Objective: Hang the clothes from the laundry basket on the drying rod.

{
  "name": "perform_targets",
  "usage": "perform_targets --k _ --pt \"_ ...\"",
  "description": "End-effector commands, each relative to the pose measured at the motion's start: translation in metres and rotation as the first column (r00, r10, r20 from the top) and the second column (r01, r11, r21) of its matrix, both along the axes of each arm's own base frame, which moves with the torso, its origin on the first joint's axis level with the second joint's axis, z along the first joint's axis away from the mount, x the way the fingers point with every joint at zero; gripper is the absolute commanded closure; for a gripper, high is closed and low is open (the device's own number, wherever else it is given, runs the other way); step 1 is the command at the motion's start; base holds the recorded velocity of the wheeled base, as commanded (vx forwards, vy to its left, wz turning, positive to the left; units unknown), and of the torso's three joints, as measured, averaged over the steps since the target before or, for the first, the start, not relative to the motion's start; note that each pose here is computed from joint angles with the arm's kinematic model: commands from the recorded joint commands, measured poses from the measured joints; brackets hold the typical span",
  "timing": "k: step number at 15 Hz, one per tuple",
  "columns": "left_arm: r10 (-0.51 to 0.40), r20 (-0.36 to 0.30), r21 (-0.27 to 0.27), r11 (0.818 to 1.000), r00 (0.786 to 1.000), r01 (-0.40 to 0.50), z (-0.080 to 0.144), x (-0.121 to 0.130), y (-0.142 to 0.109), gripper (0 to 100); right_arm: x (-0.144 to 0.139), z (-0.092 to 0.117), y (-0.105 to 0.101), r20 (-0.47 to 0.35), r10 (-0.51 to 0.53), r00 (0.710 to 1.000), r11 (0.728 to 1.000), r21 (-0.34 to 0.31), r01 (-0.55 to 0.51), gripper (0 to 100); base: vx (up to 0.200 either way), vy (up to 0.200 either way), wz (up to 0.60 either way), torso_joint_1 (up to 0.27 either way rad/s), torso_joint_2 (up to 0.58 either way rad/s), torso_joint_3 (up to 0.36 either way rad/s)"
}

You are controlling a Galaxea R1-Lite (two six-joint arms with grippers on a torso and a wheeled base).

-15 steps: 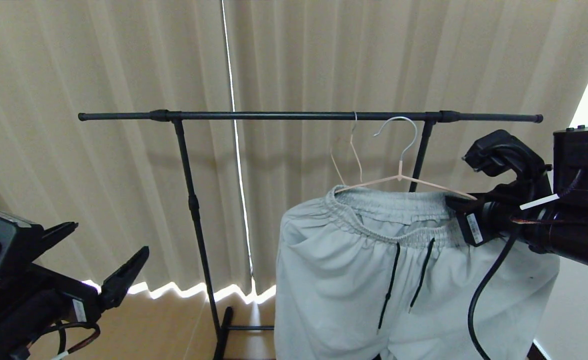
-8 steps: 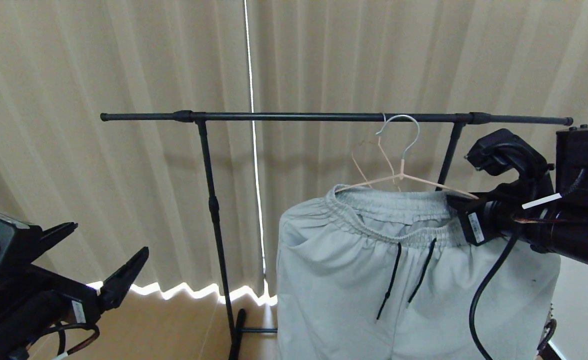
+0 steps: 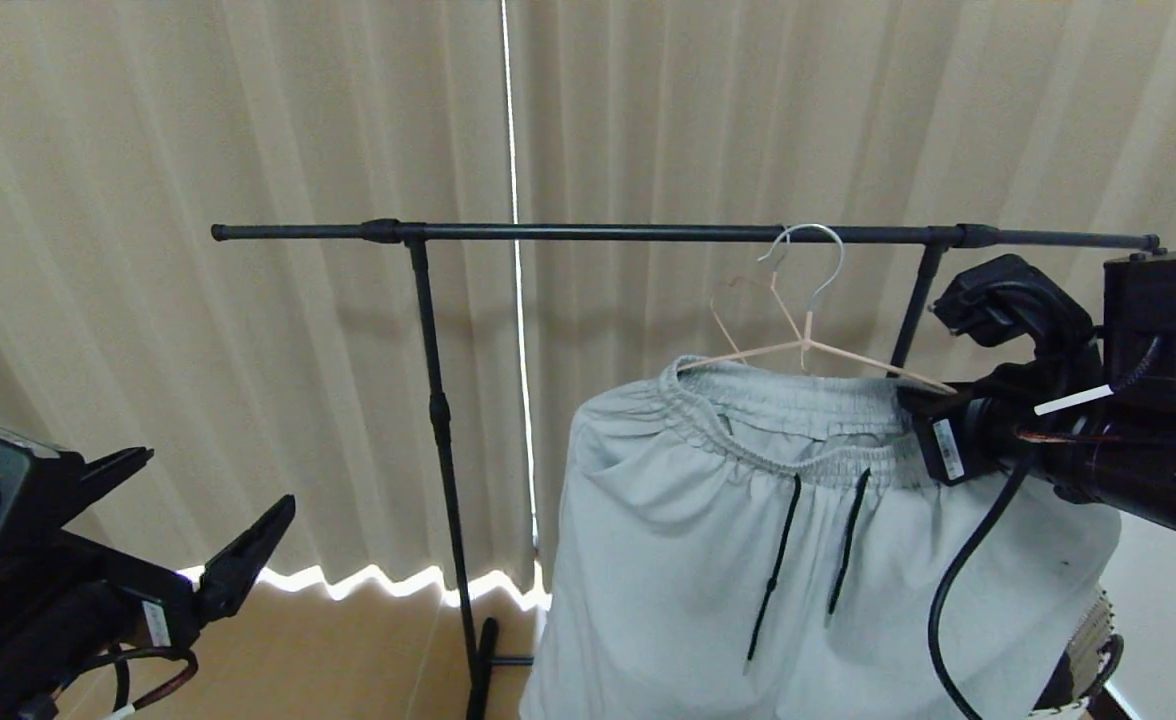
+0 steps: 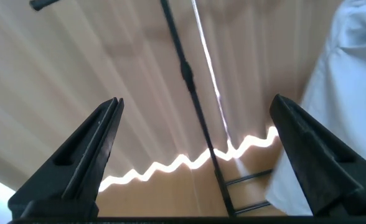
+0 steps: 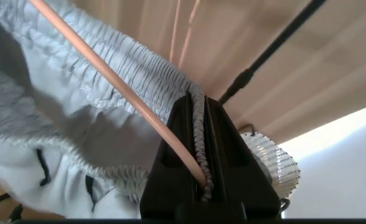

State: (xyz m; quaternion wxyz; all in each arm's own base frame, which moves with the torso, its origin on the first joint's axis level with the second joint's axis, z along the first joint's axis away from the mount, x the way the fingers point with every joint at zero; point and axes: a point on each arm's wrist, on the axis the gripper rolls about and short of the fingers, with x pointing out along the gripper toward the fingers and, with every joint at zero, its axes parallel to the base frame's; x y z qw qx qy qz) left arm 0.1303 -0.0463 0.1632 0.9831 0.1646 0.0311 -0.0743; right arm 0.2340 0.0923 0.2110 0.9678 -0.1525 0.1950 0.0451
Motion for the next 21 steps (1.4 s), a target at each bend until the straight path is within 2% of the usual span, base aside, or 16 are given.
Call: perform_targets --k 1,6,16,19,21 --pt "-0.002 0.001 -0.001 1.000 1.000 0.002 0.000 0.001 0.000 0 0.001 0.000 0.000 0.001 -0.002 1.000 1.000 0.000 0.002 100 0.000 0.000 0.00 0.000 0.00 0.000" --pt "-0.002 -0.001 -0.002 1.000 1.000 0.002 0.000 0.001 -0.001 0 0.004 -0.001 0.001 -0.002 -0.025 1.000 0.999 0.032 0.026 100 0.200 0.000 0.00 -0.001 0.00 0.004" --pt "-0.002 -0.010 0.000 1.000 1.000 0.002 -0.002 0.000 0.000 0 0.019 -0.004 0.008 -0.010 -0.059 0.998 0.998 0.031 0.060 100 0.200 0.000 0.00 0.005 0.00 0.001" --pt "0.000 -0.012 0.002 1.000 1.000 0.000 -0.003 0.000 0.000 0 0.026 -0.008 0.013 -0.025 -0.069 0.997 0.996 0.052 0.070 100 0.000 0.000 0.00 0.000 0.00 0.000" --pt "-0.002 -0.017 0.004 1.000 1.000 0.002 -0.004 -0.001 0.000 0 0.037 -0.015 0.025 -0.035 -0.095 0.995 0.994 0.052 0.097 100 0.000 0.000 0.00 0.000 0.00 0.000"
